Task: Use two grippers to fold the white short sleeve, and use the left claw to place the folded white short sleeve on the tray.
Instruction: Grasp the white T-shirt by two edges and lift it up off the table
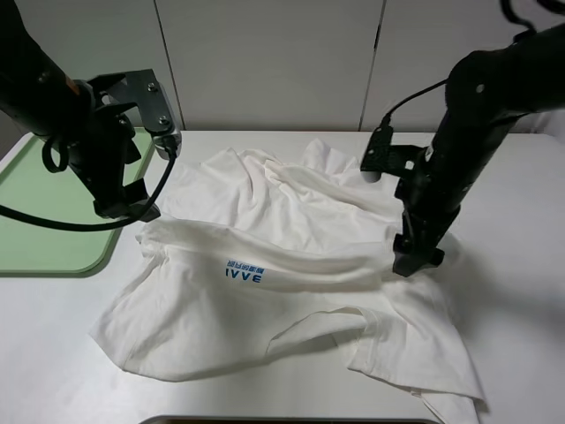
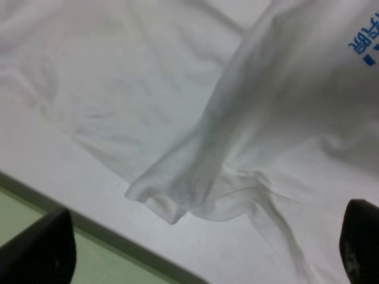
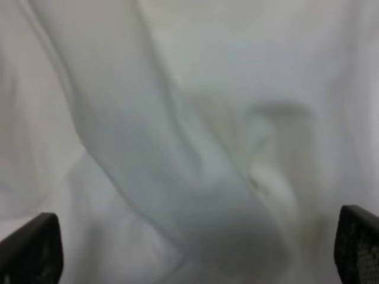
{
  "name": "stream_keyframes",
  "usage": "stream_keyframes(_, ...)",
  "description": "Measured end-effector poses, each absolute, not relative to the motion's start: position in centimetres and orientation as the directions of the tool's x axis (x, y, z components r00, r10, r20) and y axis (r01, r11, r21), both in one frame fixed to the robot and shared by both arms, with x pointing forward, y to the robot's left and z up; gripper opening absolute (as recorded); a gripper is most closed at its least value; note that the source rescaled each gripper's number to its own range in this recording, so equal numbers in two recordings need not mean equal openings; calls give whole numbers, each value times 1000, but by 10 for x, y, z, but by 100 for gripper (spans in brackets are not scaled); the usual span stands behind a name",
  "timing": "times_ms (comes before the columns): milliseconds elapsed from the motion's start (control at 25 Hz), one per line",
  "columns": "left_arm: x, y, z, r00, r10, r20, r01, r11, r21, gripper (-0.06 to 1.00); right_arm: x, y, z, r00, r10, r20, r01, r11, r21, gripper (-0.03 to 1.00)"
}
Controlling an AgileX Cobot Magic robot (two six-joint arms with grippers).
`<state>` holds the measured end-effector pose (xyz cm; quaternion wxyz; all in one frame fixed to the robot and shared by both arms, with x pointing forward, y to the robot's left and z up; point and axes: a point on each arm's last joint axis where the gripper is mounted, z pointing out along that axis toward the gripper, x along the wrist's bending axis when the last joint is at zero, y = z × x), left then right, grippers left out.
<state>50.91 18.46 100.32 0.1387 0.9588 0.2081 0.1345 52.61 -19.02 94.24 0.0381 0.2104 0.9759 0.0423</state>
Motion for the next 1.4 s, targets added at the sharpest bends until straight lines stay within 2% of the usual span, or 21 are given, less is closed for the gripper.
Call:
stream_keyframes(120, 509, 184, 1003, 879, 430, 206, 354, -878, 323, 88, 524, -169, 929, -956, 276, -104, 270, 961, 64, 100)
stream_keyframes(280, 509, 184, 1003, 879, 430, 206, 354, -878, 323, 88, 524, -161, 917, -976, 175, -127, 176, 984, 1, 100)
stream_keyframes(320, 510, 184, 1003, 880, 427, 208, 350, -879, 323, 88, 525, -163, 908, -983, 126, -130, 135, 989, -60, 100)
stream_keyframes(680, 511, 184, 999, 900, 379, 215, 308, -902, 303, 88, 529, -170, 904, -984, 72, -160, 96, 985, -146, 100)
stream_keyframes(800, 515, 182, 985, 909, 374, 183, 318, -908, 273, 88, 529, -170, 903, -985, 68, -160, 93, 984, -150, 95)
stream_keyframes(880, 518, 181, 973, 915, 372, 156, 328, -912, 248, 88, 529, -170, 903, -985, 68, -159, 92, 984, -151, 85)
stream_keyframes(920, 519, 181, 970, 917, 371, 149, 330, -912, 242, 88, 529, -170, 902, -985, 68, -157, 92, 984, -153, 61)
stream_keyframes(1000, 521, 180, 962, 919, 370, 134, 335, -914, 228, 88, 529, -170, 902, -985, 68, -157, 92, 984, -153, 40)
stream_keyframes(1080, 523, 179, 960, 918, 372, 138, 335, -914, 230, 88, 529, -170, 902, -985, 68, -157, 93, 984, -152, 29)
stream_keyframes(1160, 524, 179, 960, 915, 374, 152, 333, -912, 242, 88, 529, -170, 902, -985, 70, -157, 94, 984, -151, 11)
stream_keyframes(1400, 526, 178, 961, 912, 376, 166, 330, -910, 252, 88, 528, -170, 902, -986, 73, -152, 96, 983, -153, 4)
